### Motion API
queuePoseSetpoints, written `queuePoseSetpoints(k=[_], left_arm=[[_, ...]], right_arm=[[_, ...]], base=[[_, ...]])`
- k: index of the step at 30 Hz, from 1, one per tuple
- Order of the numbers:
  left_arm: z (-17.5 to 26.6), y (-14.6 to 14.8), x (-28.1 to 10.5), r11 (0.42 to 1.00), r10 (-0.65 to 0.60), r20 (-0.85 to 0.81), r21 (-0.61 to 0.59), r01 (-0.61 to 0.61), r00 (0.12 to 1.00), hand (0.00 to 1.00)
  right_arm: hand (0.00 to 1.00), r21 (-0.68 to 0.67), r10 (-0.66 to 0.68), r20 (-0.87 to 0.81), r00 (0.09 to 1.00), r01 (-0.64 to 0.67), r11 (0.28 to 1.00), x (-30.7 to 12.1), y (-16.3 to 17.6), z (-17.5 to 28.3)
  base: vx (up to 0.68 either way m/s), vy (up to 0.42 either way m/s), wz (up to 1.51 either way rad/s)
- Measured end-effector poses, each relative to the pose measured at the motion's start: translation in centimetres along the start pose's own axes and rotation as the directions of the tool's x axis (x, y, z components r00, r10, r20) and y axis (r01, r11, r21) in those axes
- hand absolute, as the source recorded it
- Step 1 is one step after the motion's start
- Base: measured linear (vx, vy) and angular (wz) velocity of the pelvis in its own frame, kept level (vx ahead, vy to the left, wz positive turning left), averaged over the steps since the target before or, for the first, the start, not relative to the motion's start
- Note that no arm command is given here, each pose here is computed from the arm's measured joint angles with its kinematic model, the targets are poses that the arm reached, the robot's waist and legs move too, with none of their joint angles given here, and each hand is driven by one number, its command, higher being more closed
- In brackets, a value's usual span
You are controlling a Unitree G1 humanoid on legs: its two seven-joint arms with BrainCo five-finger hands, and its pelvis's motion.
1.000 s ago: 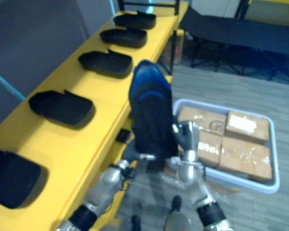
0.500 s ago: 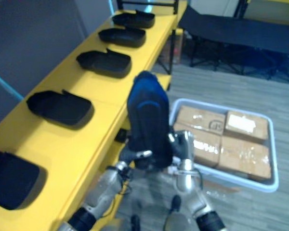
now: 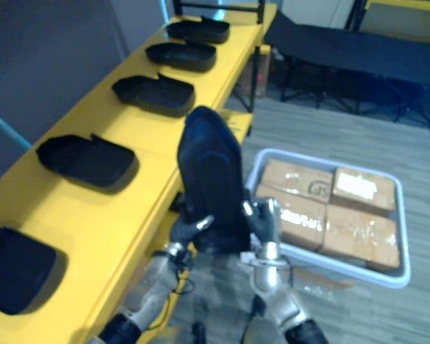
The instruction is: Walk over and take plastic housings, then place them on the shelf
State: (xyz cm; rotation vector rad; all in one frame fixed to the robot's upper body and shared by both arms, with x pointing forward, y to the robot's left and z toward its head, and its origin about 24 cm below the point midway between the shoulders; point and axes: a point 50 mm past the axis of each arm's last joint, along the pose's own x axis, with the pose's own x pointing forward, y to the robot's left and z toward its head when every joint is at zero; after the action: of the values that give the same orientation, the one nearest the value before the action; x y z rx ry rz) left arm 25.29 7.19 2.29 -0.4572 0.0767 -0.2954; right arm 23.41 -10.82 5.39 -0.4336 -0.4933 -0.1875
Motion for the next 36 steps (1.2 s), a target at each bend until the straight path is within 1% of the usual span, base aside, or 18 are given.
queuePoseSetpoints(k=[5,8,12,15,16,19,21,22,24,26,27,28,31,33,36], left_arm=[[1.7,-0.9,0.1,0.999,-0.035,0.098,0.0,0.035,0.995,1.0],[2.3,-1.5,0.1,0.998,-0.05,0.14,0.033,0.046,0.989,1.0],[3.3,-2.3,0.0,0.993,-0.082,0.195,0.096,0.064,0.977,1.0],[4.2,-3.0,-0.1,0.982,-0.117,0.241,0.17,0.077,0.963,1.0],[5.1,-3.7,-0.3,0.972,-0.142,0.293,0.223,0.077,0.945,1.0],[6.9,-4.8,-0.9,0.959,-0.189,0.409,0.271,0.079,0.893,1.0],[8.7,-5.8,-1.6,0.954,-0.227,0.513,0.29,0.082,0.828,1.0],[9.5,-6.3,-2.0,0.949,-0.251,0.554,0.304,0.088,0.794,1.0],[10.1,-7.0,-2.4,0.944,-0.275,0.597,0.317,0.093,0.754,1.0],[10.8,-7.1,-2.7,0.946,-0.269,0.639,0.317,0.072,0.72,1.0],[11.5,-6.7,-2.9,0.949,-0.239,0.677,0.314,0.019,0.696,1.0],[11.9,-6.2,-2.9,0.951,-0.221,0.694,0.309,-0.007,0.685,1.0],[12.9,-5.3,-3.3,0.946,-0.17,0.743,0.306,-0.103,0.648,1.0],[13.5,-5.2,-3.6,0.939,-0.161,0.769,0.313,-0.145,0.619,1.0],[14.2,-5.1,-4.1,0.919,-0.191,0.777,0.356,-0.169,0.599,1.0]], right_arm=[[0.0,0.028,-0.016,0.014,1.0,0.015,0.999,-0.4,-0.4,0.1],[0.0,0.062,-0.025,-0.014,1.0,0.025,0.998,-0.9,-0.6,-0.1],[0.0,0.117,-0.036,-0.045,0.998,0.041,0.992,-1.4,-1.0,-0.3],[0.0,0.122,-0.041,-0.066,0.997,0.049,0.991,-1.9,-1.8,-0.8],[0.0,0.115,-0.044,-0.075,0.996,0.053,0.992,-2.2,-2.3,-1.0],[0.0,0.114,-0.076,-0.063,0.995,0.082,0.99,-2.4,-3.7,-0.7],[0.0,0.145,-0.117,-0.005,0.993,0.116,0.983,-1.9,-5.2,0.2],[0.0,0.18,-0.135,0.041,0.99,0.126,0.976,-1.6,-6.0,1.0],[0.0,0.247,-0.167,0.09,0.982,0.14,0.959,-1.3,-7.1,2.0],[0.0,0.3,-0.217,0.117,0.969,0.174,0.938,-0.9,-8.5,2.4],[0.0,0.351,-0.307,0.097,0.947,0.256,0.901,-0.6,-10.3,2.2],[0.0,0.373,-0.358,0.086,0.93,0.303,0.877,-0.5,-11.4,2.1],[0.0,0.423,-0.459,0.07,0.886,0.39,0.818,-0.8,-14.2,1.9],[0.0,0.434,-0.469,0.089,0.879,0.389,0.812,-0.8,-14.9,2.2],[0.0,0.431,-0.458,0.174,0.872,0.35,0.832,-0.2,-15.8,3.4]], base=[[0.01,0.015,0.05],[0.01,0.005,0.01],[0.0,0.0,0.0],[-0.04,-0.006,-0.03],[-0.02,-0.003,-0.04],[0.0,0.0,-0.08],[0.0,-0.004,-0.19],[0.0,-0.013,-0.14],[0.0,-0.005,-0.03],[0.0,0.0,0.0],[0.01,0.006,-0.04],[0.01,0.014,-0.09],[0.0,0.026,-0.17],[-0.01,0.021,-0.11],[0.0,0.005,-0.02]])
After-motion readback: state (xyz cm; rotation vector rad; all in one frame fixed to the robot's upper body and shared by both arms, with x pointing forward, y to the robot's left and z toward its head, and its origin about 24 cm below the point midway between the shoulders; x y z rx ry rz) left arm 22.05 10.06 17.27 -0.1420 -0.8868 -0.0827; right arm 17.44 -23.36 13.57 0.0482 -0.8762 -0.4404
